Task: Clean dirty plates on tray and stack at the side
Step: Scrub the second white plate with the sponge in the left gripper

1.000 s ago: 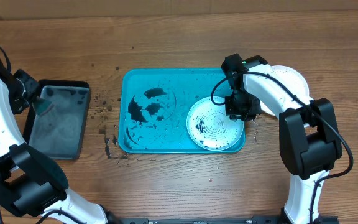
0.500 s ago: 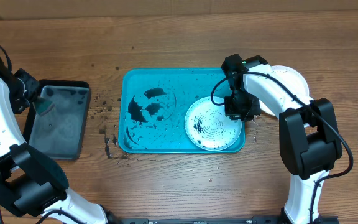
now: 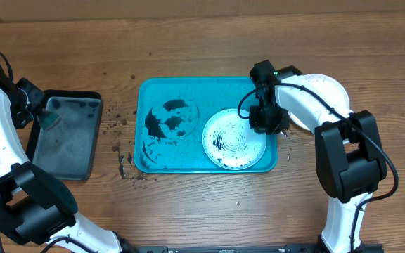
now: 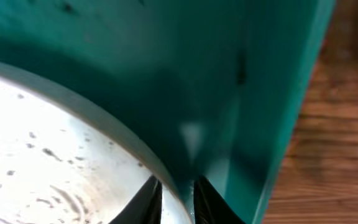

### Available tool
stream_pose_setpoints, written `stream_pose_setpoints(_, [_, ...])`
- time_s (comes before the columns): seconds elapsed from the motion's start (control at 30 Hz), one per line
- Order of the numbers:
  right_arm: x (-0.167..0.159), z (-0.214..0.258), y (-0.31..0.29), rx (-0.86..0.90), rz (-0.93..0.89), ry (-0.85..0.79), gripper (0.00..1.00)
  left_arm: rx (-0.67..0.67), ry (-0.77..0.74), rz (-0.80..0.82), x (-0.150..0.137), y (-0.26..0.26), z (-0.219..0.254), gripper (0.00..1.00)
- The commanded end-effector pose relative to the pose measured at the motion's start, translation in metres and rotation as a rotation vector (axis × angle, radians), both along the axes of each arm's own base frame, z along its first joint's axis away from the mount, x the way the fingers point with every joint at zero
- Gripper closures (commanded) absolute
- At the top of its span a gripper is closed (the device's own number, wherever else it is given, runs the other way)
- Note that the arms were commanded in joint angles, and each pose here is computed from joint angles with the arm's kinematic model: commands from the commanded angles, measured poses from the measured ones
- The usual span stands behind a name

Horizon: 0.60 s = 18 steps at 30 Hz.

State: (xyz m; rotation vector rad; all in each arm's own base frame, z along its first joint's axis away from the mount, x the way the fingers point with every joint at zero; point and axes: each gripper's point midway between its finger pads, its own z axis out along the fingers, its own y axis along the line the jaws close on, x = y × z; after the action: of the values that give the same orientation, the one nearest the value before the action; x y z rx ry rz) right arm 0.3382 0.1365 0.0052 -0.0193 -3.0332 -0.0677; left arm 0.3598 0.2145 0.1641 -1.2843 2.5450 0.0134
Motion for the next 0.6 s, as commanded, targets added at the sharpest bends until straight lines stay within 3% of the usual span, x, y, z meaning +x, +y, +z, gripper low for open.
stream_pose_setpoints(0.0, [-0.013,-0.012,-0.003,-0.001,-0.001,0.033,0.81,-0.012,-0.015,-0.002,0.007,-0.003,0.001,0.96])
stream_pose_setpoints(0.17, [-0.008,-0.013,0.007,0.052,-0.005,0.014,0.85,-0.062,-0.051,-0.032,0.014,-0.013,0.002,0.96])
stream_pose_setpoints(0.37, [0.011,-0.005,0.05,0.285,-0.011,-0.041,0.96,-0.117,-0.092,-0.165,0.031,-0.045,0.004,0.96])
stream_pose_setpoints(0.57, [0.029,-0.002,0.069,0.327,0.008,-0.133,0.96,-0.128,-0.076,-0.303,0.05,-0.101,-0.003,0.96])
